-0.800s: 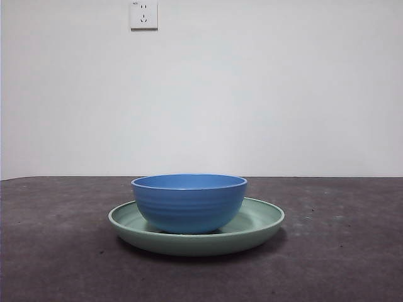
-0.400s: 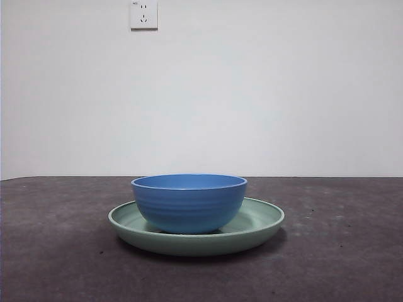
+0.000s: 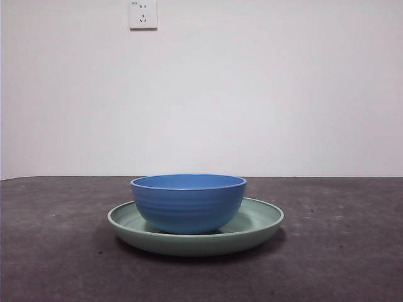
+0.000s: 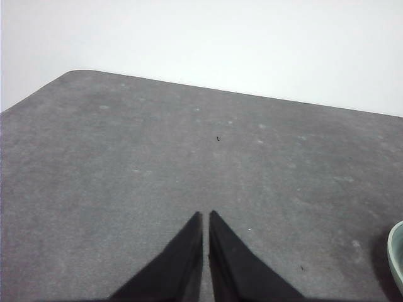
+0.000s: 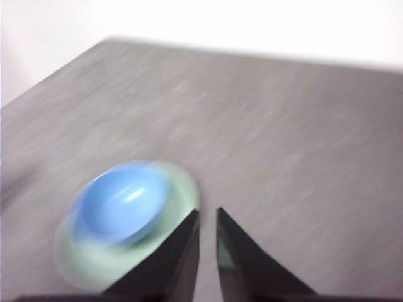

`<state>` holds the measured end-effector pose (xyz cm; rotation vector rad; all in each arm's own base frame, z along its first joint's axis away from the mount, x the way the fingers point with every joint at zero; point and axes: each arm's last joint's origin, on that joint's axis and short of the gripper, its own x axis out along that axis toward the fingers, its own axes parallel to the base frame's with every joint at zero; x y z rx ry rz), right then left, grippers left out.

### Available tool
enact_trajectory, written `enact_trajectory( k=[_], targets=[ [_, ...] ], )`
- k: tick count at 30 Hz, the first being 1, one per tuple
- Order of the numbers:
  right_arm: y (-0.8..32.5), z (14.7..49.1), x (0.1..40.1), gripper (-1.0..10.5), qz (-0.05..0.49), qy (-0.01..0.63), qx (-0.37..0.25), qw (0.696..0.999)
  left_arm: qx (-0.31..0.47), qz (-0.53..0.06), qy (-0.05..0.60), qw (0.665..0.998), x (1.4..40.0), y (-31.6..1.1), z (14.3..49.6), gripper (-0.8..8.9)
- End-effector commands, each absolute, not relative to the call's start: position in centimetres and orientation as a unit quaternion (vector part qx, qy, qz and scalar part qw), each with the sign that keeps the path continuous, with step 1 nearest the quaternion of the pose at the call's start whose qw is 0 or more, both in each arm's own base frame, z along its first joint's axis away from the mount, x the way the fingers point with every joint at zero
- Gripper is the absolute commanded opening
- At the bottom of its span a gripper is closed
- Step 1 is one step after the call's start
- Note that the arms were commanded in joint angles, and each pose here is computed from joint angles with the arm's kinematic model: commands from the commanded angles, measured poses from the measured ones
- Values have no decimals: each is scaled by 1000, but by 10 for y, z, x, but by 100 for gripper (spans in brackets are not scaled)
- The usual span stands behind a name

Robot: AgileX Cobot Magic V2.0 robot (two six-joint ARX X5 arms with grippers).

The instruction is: Pick up the blue bowl, put it on the green plate, put it on desk

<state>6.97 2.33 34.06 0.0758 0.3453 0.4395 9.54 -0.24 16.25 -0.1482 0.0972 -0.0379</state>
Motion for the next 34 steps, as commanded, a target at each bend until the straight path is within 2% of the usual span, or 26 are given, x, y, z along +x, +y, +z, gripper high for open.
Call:
enact_trajectory(
  k=[1, 6, 9, 12, 18, 34],
  targets=[
    [18, 308, 90, 39, 170, 90, 23, 981, -75, -17, 52, 996, 97, -2, 157, 19],
    [2, 249, 100, 39, 68, 24, 8, 997, -75, -17, 52, 996, 97, -2, 157, 19],
    [-5, 213, 99, 39, 2, 31, 1, 1000, -75, -17, 52, 996, 97, -2, 157, 19],
    [-7, 187, 97, 39, -32, 41, 1, 999, -75, -17, 52, 996, 97, -2, 157, 19],
    [-8, 164, 95, 39, -40, 39, 0, 998, -75, -17, 52, 996, 97, -2, 157, 19],
    [-8, 160, 97, 39, -40, 35, -1, 999, -75, -17, 52, 996, 97, -2, 157, 19]
  ],
)
